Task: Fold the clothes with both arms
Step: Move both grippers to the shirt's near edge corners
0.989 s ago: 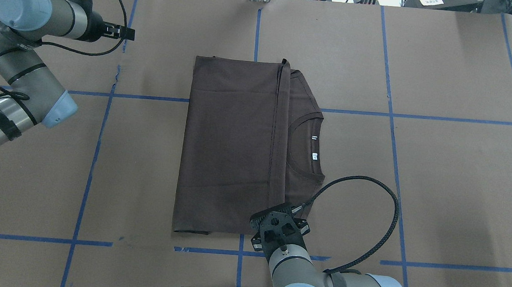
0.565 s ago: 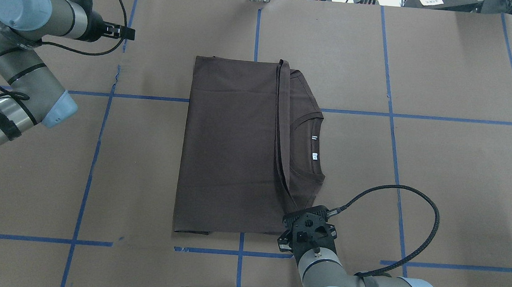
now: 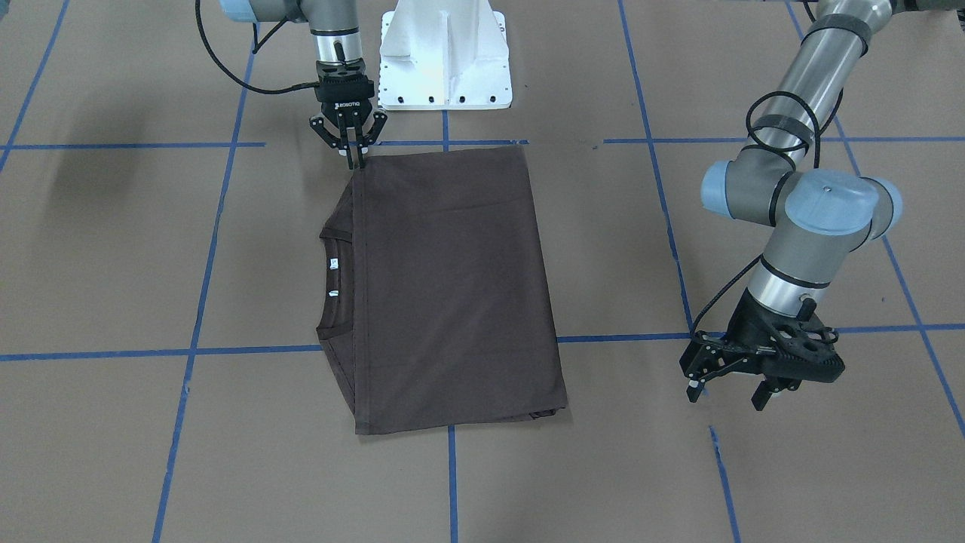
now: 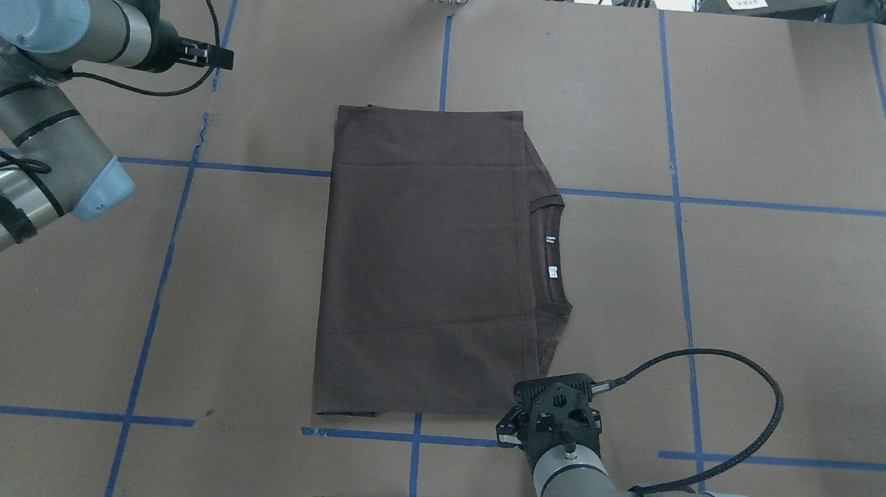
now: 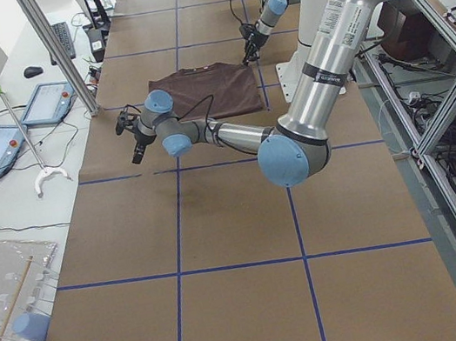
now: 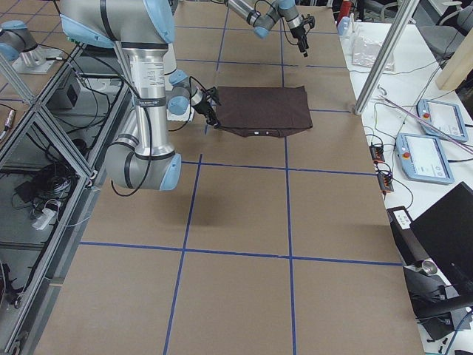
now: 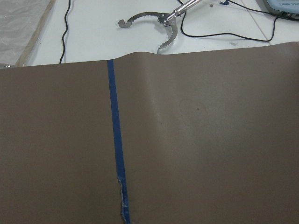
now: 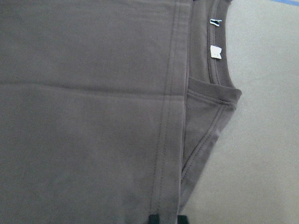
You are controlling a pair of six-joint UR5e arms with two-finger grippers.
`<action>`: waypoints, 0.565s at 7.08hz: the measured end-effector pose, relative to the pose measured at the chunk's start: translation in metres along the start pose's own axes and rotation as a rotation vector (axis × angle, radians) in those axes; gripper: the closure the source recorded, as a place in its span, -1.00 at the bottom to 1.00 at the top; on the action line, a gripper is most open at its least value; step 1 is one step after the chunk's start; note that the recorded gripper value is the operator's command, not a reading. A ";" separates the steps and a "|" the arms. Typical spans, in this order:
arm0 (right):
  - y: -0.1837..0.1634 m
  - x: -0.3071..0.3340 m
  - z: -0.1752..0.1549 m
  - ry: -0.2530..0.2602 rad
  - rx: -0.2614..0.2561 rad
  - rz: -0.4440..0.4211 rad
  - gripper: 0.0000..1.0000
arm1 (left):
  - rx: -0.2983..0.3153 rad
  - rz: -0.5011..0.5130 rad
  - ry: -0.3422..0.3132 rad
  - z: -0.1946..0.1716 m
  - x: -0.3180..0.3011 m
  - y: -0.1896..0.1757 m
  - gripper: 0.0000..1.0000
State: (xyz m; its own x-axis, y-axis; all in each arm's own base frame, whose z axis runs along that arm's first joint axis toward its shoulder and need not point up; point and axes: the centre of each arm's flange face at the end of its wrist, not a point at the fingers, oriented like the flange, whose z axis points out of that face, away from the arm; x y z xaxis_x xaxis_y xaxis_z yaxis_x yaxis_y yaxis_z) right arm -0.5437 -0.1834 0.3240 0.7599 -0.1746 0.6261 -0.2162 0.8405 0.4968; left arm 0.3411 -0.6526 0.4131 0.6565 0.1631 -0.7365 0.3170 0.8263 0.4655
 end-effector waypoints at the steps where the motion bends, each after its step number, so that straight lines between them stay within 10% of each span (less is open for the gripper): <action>1: -0.015 0.000 -0.010 -0.023 -0.002 0.017 -1.00 | 0.003 0.002 0.005 -0.002 0.002 -0.001 -1.00; 4: -0.084 0.014 -0.047 -0.152 -0.042 0.178 -1.00 | -0.015 -0.033 0.072 -0.023 0.024 0.007 -1.00</action>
State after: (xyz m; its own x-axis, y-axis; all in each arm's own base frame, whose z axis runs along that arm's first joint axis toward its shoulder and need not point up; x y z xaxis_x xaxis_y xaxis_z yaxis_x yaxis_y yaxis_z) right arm -0.4856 -0.2328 0.2628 0.6104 -0.0937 0.7865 -0.3105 0.8852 0.3465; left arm 0.3430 -0.6306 0.3872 0.5948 0.1735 -0.7849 0.3272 0.8396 0.4336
